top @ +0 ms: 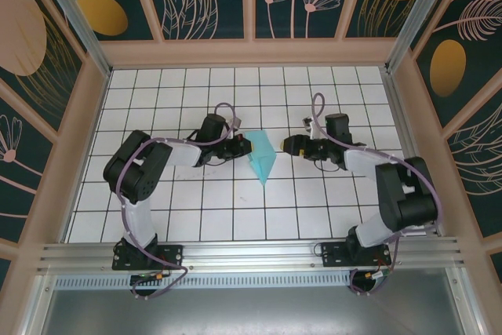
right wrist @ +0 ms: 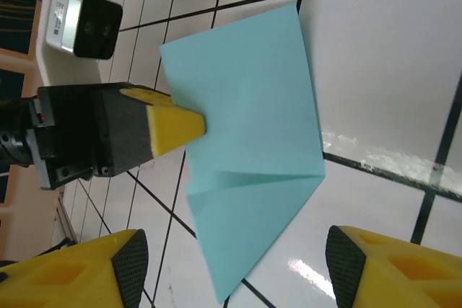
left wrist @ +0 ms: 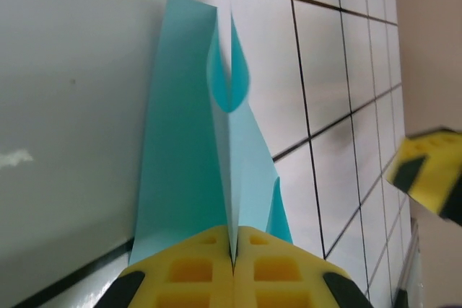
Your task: Fold a paper plane with a square sheet of paper (fold left side to right side)
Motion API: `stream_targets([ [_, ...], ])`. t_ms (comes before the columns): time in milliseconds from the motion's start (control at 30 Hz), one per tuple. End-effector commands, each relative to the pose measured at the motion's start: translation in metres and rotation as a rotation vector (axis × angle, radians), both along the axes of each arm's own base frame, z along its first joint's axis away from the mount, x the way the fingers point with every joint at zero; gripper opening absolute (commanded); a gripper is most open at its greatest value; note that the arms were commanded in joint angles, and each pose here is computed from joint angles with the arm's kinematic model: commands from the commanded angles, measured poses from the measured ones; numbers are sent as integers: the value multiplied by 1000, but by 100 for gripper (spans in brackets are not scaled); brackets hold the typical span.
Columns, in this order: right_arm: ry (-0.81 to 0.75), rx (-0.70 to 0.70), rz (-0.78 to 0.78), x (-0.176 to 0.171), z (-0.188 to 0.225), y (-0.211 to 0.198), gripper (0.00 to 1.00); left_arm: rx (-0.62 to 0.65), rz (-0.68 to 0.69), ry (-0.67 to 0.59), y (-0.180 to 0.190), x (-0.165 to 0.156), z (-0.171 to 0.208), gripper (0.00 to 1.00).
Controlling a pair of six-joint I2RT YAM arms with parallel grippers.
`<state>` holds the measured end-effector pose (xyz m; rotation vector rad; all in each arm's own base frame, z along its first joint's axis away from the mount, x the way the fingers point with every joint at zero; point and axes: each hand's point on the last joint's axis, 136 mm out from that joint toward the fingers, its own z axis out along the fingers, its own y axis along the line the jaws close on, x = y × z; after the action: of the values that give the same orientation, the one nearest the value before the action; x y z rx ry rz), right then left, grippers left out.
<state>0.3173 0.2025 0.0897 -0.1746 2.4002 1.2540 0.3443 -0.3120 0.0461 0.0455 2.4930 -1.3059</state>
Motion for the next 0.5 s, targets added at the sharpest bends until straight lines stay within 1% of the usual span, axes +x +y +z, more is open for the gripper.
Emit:
stream_targets([
  [0, -102, 70, 98, 18, 13, 15, 68, -117, -107, -140, -11, -6, 41, 4],
  [167, -91, 123, 147, 32, 6, 26, 67, -176, -153, -157, -13, -17, 50, 2],
  [333, -89, 140, 207, 35, 6, 40, 66, -184, -174, -176, -13, -21, 54, 2],
  [467, -53, 139, 228, 36, -4, 49, 64, -191, -179, -173, -14, -21, 54, 2],
])
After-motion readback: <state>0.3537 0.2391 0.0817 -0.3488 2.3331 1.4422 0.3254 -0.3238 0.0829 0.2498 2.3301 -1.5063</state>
